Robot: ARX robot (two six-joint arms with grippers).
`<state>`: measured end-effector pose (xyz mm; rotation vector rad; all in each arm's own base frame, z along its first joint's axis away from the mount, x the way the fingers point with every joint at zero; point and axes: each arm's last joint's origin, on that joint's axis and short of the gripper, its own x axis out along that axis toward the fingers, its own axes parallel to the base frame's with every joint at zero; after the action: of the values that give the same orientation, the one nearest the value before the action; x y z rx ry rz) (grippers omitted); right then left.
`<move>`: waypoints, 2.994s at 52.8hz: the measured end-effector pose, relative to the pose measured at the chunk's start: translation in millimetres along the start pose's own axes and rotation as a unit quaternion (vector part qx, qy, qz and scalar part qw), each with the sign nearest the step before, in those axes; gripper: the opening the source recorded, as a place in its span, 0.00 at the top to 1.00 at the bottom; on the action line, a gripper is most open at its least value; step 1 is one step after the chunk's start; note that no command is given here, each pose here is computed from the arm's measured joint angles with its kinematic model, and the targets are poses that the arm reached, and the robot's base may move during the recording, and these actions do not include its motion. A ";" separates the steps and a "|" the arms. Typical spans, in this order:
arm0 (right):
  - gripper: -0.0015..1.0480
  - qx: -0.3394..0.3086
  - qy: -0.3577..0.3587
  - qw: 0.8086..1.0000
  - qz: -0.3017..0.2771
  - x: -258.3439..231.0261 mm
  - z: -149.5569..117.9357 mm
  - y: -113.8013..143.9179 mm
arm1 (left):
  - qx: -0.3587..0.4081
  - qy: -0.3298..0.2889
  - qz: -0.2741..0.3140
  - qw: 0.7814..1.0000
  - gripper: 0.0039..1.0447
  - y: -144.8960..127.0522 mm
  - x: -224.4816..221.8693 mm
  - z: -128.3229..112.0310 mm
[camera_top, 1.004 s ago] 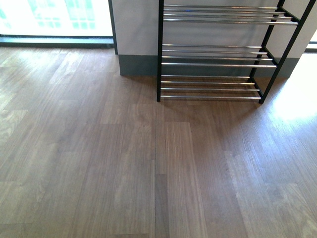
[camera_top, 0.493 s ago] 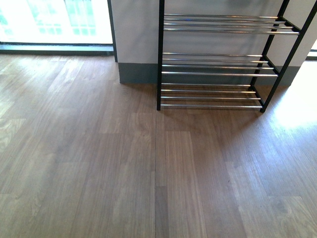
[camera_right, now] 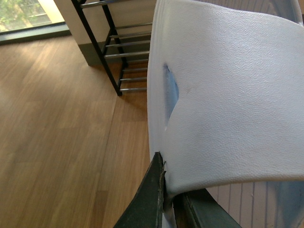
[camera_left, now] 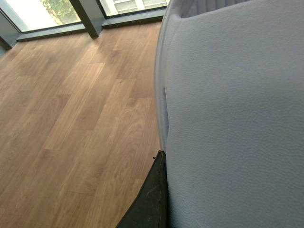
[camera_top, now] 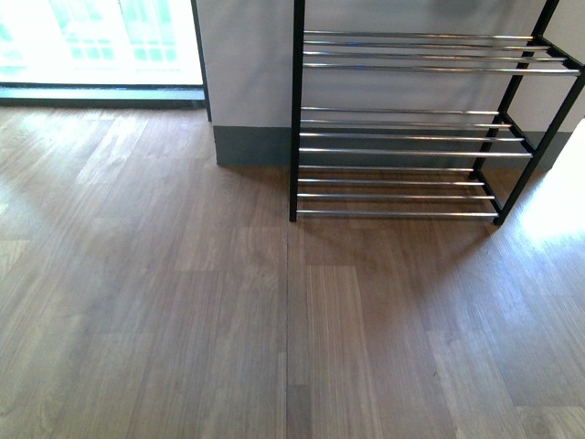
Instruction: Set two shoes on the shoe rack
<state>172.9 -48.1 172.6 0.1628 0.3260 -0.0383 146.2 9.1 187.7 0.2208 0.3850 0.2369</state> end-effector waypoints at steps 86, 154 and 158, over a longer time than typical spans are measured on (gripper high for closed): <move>0.99 0.002 0.002 1.000 0.000 0.0 -0.7 -0.5 | 0.000 0.001 0.001 1.000 0.99 0.1 0.3 -0.4; 0.99 0.002 0.001 1.000 0.000 -0.1 -0.3 -0.5 | 0.000 0.001 0.000 1.000 0.99 0.1 0.2 -0.4; 0.99 0.002 0.001 1.000 0.000 -0.1 -0.3 -0.5 | 0.000 0.001 0.000 1.000 0.99 0.1 0.2 -0.4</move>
<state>172.8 -48.5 172.3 0.1678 0.3275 -0.0390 146.2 9.4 187.2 0.2208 0.3874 0.2382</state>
